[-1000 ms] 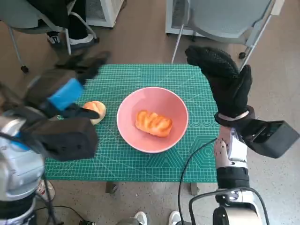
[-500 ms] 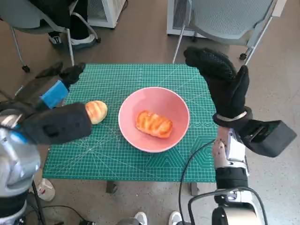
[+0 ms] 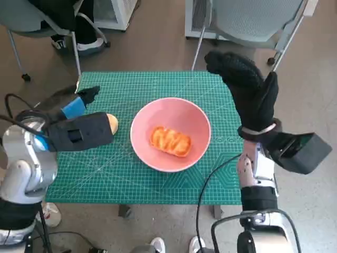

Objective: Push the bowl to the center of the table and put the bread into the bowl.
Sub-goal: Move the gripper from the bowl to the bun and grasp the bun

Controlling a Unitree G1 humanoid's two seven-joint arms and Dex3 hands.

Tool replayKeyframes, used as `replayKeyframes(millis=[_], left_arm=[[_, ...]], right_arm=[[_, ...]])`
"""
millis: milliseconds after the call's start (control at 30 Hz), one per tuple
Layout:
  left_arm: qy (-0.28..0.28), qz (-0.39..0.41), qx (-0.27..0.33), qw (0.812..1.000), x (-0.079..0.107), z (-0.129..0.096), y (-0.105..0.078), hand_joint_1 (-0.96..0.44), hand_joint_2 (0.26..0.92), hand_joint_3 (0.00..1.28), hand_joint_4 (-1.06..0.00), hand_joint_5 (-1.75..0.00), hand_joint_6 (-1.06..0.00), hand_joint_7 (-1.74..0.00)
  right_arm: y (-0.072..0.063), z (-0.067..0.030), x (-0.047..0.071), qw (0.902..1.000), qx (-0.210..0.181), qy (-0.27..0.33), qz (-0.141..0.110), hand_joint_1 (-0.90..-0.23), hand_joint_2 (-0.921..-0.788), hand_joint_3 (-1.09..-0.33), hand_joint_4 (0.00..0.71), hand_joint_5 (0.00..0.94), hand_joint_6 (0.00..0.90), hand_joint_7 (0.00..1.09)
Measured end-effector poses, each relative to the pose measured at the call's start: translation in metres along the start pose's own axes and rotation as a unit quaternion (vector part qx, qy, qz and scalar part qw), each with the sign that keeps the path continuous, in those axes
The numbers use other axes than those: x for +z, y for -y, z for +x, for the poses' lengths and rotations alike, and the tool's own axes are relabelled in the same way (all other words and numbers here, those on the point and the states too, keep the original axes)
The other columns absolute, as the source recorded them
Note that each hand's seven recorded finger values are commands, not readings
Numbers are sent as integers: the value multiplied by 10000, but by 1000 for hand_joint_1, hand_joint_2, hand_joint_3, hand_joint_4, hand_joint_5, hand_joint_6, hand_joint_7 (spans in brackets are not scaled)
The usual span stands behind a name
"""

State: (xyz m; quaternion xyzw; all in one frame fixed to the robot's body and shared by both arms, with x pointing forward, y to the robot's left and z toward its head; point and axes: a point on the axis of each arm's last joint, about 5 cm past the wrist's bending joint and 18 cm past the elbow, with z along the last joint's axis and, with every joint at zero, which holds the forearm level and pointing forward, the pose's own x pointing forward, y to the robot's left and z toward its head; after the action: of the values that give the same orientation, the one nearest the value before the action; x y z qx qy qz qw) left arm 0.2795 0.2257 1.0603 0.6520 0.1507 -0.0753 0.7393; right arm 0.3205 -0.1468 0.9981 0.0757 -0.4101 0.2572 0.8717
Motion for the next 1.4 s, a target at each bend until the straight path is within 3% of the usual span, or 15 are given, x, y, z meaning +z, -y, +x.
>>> replayKeyframes(millis=[667,1400], left_arm=[[-600,352,-645,9955,98,569,67,-257,679,3,1,1,-94,0],[-789,509,-900,9915,277,902,197,-249,673,0,1,1,-89,0]], right_arm=[[55,-1,23,9999,68,-40,-70,-704,-921,-901,107,9,-1,413],[74,-6,37,9999,81,-42,-122,-705,-921,-901,107,5,-1,414]])
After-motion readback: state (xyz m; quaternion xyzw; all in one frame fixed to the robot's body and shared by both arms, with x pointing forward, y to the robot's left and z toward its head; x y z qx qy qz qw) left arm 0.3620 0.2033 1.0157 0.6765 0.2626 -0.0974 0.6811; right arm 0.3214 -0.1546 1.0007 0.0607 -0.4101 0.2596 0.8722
